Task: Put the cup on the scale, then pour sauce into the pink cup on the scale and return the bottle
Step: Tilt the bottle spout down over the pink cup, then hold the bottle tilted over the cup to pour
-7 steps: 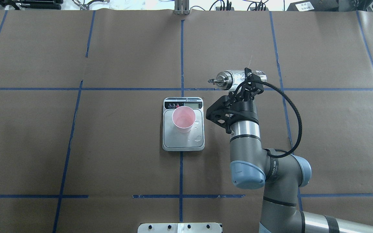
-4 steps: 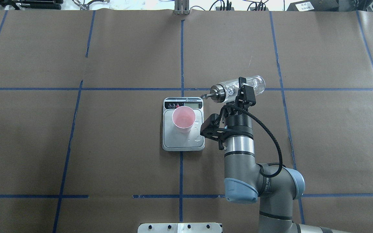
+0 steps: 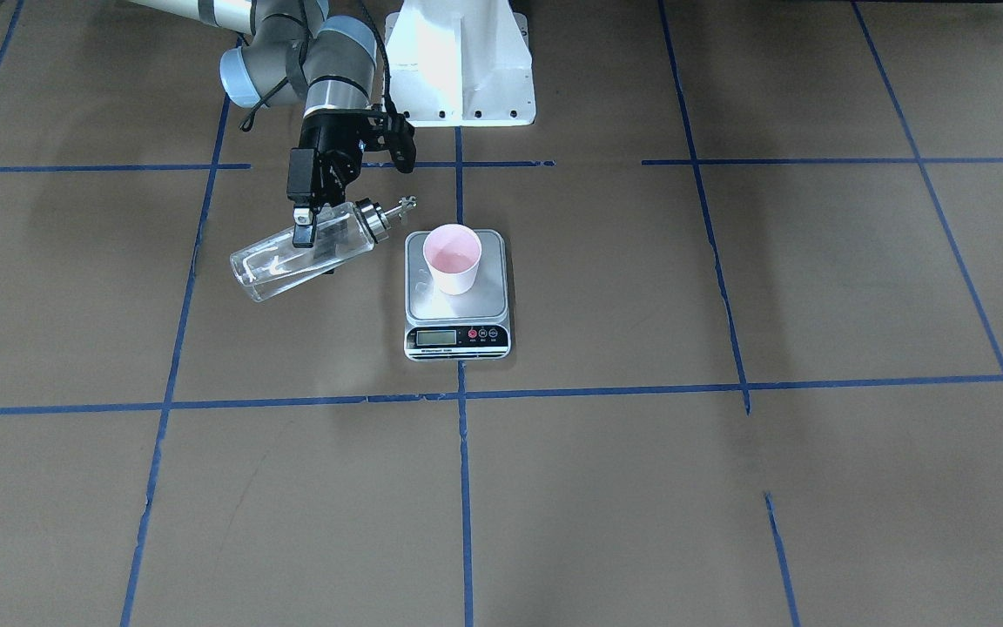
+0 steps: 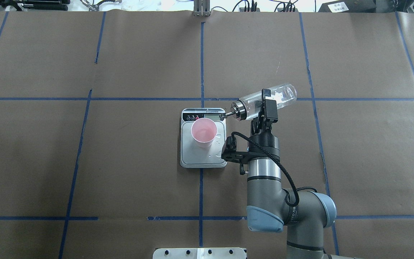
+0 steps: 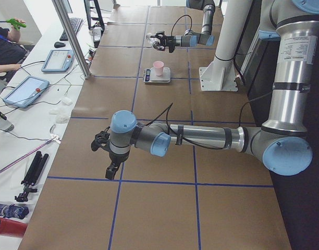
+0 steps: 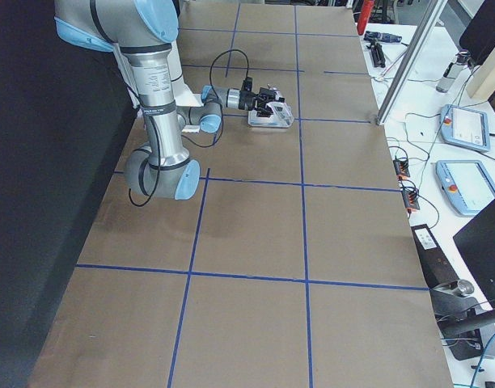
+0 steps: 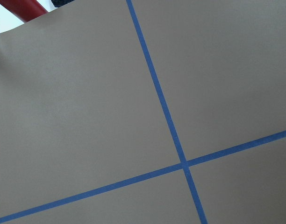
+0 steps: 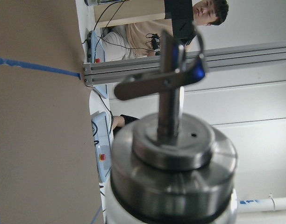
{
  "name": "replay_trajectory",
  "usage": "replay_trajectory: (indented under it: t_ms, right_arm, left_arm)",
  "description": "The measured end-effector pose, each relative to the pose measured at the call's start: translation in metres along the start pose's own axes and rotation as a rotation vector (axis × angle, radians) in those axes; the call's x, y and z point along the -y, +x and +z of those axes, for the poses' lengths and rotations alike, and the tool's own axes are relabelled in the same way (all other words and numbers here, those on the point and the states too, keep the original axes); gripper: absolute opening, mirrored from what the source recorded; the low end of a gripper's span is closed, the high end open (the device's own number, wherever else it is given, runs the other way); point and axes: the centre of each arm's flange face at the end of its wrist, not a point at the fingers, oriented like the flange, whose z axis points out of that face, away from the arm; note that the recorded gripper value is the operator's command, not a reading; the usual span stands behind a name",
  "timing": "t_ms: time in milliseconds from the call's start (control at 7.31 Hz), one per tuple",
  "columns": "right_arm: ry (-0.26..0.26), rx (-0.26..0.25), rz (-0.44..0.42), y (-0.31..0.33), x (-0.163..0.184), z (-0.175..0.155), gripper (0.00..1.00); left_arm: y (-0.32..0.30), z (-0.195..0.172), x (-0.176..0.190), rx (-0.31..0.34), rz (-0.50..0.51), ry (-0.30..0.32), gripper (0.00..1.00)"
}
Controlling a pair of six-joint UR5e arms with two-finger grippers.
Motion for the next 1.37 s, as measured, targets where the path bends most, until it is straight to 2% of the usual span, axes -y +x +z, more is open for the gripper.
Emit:
replay_trajectory:
  t_ms: [684,1368]
  right_arm:
    - [-0.001,-0.018,-0.159,-0.005,0.003,-0.003,0.0]
    - [-0.007,-0.025,-0.204,0.002,0.027,-0.005,0.0]
  left_arm:
    - [-0.002,0.0,0.0,0.001,0.003,0.007,1.0]
    - [-0.005,0.005,-0.002,0.001,-0.005,-0.002,1.0]
